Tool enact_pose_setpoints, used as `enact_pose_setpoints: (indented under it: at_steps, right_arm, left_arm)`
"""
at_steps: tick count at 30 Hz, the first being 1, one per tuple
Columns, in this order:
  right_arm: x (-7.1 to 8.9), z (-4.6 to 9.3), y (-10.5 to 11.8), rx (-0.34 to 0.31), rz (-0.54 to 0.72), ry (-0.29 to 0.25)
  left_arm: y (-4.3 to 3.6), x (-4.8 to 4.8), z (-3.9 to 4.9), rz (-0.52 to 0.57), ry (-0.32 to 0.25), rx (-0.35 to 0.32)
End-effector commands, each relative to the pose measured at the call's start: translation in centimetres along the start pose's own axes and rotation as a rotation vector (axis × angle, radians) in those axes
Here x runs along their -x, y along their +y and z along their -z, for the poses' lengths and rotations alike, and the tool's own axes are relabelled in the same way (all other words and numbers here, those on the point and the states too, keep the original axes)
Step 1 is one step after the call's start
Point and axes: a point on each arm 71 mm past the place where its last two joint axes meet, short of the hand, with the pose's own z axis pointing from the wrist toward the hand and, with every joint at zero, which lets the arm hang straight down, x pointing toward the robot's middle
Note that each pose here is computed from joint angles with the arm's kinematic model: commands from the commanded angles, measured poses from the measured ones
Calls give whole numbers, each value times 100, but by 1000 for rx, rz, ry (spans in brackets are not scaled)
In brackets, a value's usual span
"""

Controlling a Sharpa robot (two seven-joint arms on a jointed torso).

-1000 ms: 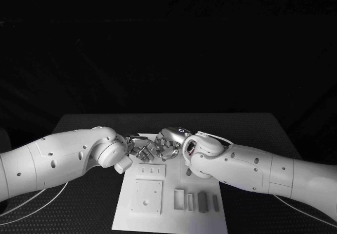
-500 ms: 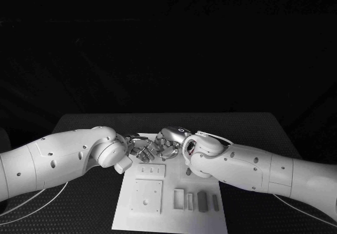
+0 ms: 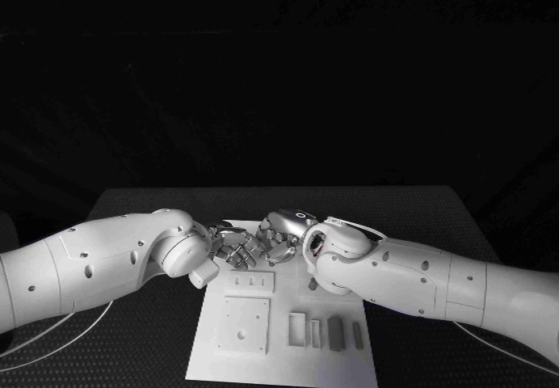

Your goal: Assemble the parts on the task board

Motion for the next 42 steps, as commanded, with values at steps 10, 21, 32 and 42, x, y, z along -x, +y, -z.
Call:
enact_pose_setpoints:
  at_steps: [10,21,32,42]
  right_arm:
    - [-9,2,38,17,6,4]
    - [-11,2,23,10,12,8]
    - [-17,3,-6,0,21,20]
    - [-25,4,-17,-1,3,32]
  left_arm:
    - [-19,-5,-5,-7,4,-10]
    - [-22,-17,-5,-19,12,-10]
    - [-15,17,1,-29,-18,-17]
    - [-12,35,1,-30,-35,-17]
